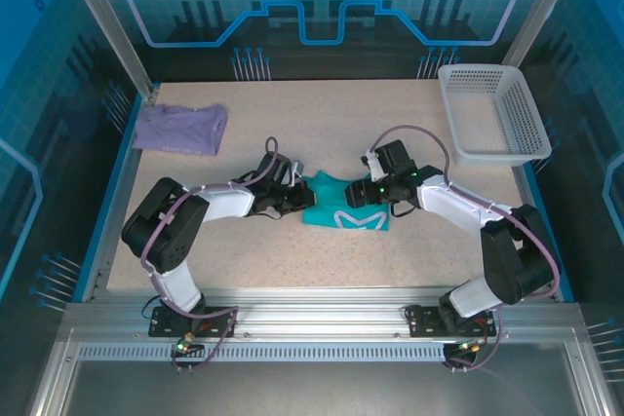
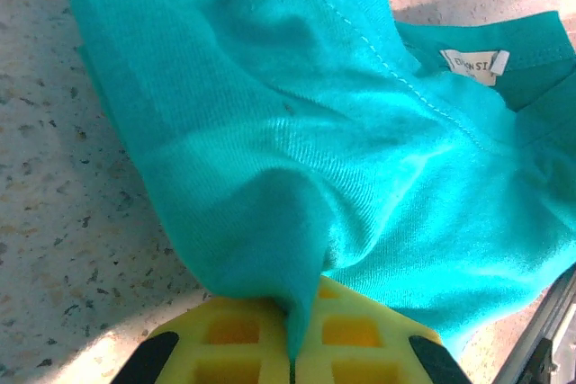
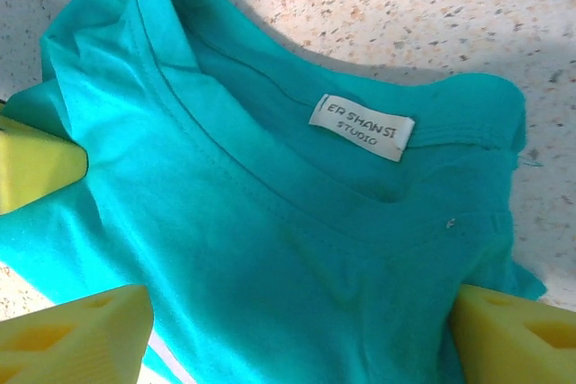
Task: Fold the inside-out t-shirt
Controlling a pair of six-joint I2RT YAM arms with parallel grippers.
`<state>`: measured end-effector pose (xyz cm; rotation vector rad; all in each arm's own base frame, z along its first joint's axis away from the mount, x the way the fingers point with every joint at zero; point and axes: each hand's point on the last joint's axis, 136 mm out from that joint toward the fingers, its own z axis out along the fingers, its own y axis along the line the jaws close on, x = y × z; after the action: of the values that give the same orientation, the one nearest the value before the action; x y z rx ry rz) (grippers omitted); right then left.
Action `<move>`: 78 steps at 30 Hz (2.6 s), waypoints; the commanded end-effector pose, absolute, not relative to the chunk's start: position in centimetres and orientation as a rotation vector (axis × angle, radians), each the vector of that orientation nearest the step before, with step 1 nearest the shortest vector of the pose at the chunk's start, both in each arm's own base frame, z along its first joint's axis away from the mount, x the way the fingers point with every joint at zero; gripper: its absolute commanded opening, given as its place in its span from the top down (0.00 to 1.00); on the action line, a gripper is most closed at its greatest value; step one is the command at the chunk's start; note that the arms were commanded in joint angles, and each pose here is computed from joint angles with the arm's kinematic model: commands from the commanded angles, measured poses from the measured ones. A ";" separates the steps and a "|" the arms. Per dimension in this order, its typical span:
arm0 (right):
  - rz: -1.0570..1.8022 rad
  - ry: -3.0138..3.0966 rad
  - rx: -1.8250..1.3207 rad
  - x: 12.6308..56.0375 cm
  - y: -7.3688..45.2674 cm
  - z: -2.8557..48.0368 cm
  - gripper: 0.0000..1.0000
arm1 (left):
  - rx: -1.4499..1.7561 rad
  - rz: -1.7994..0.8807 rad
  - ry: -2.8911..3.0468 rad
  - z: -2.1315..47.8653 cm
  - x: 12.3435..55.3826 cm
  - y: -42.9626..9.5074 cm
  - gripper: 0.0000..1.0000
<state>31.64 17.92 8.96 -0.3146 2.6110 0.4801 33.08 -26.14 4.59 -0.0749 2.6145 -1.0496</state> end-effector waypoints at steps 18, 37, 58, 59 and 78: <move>0.508 2.246 -0.161 32.4 13.9 20.7 0.16 | 0.234 -0.089 2.449 18.8 39.9 -11.4 1.00; 0.626 2.281 -0.220 32.3 15.9 18.1 0.15 | 0.144 0.174 2.297 24.8 51.4 5.0 1.00; 0.598 2.436 -0.202 33.4 16.2 13.7 0.15 | -0.219 0.171 2.356 18.3 54.0 19.4 1.00; 0.604 2.415 -0.204 34.0 16.5 14.6 0.15 | -0.239 0.176 2.371 17.3 54.5 19.8 0.98; 0.231 2.338 -0.177 33.9 11.6 18.6 0.11 | -0.807 0.544 2.181 26.6 47.5 22.7 0.08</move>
<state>33.59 13.89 16.63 -0.1917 2.3802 0.4030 50.95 24.83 19.03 -0.6876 2.3352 0.6052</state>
